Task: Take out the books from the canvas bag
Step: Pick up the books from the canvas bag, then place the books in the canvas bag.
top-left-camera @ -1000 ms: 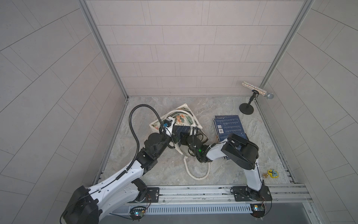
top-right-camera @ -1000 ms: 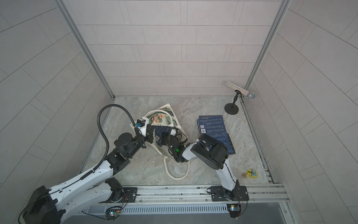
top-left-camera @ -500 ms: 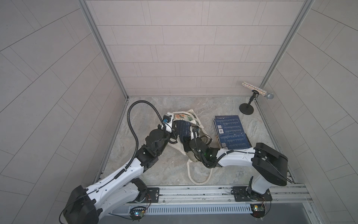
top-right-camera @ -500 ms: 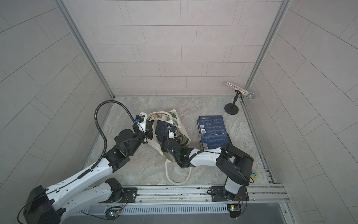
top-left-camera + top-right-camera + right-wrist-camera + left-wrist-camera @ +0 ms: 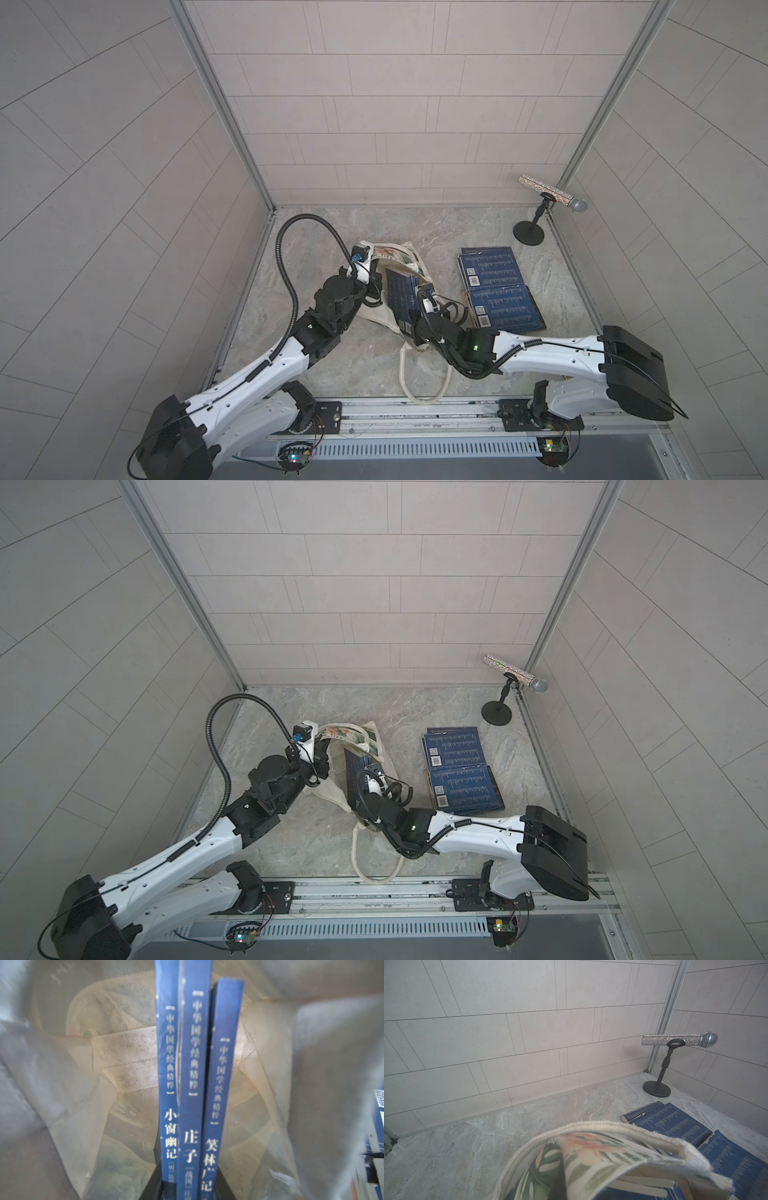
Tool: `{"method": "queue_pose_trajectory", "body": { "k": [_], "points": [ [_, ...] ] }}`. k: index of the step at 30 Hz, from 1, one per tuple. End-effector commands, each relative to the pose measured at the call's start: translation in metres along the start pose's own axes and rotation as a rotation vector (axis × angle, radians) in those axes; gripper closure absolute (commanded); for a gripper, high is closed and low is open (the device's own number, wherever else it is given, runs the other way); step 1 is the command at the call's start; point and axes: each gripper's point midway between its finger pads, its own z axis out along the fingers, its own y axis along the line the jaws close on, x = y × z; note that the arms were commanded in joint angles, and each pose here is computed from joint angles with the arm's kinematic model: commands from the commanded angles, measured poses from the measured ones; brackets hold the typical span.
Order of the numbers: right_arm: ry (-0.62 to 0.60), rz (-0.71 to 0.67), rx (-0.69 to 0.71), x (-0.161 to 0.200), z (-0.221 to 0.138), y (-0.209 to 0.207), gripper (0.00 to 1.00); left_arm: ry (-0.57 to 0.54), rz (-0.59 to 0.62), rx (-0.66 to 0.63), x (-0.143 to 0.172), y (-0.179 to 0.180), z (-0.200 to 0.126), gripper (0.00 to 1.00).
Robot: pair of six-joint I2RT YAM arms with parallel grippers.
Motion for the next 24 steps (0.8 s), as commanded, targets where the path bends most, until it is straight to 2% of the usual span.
{"method": "queue_pose_trajectory", "body": {
  "k": [1, 5, 13, 20, 24],
  "points": [
    [0.031, -0.059, -0.001, 0.008, 0.003, -0.002, 0.77, -0.095, -0.030, -0.006, -0.034, 0.001, -0.002, 1.00],
    [0.047, -0.040, -0.035, 0.011, 0.007, 0.003, 0.70, -0.097, -0.030, -0.003, -0.035, 0.001, -0.003, 1.00],
    [0.069, 0.014, -0.094, 0.015, 0.009, 0.008, 0.50, -0.094, -0.031, 0.010, -0.034, -0.002, -0.002, 1.00],
    [0.061, 0.053, -0.113, 0.015, 0.011, 0.008, 0.54, -0.094, -0.033, 0.019, -0.035, -0.003, -0.002, 1.00],
    [0.113, 0.146, -0.063, 0.027, 0.026, -0.007, 0.55, -0.090, -0.033, 0.021, -0.033, -0.003, -0.002, 1.00]
  ]
}}
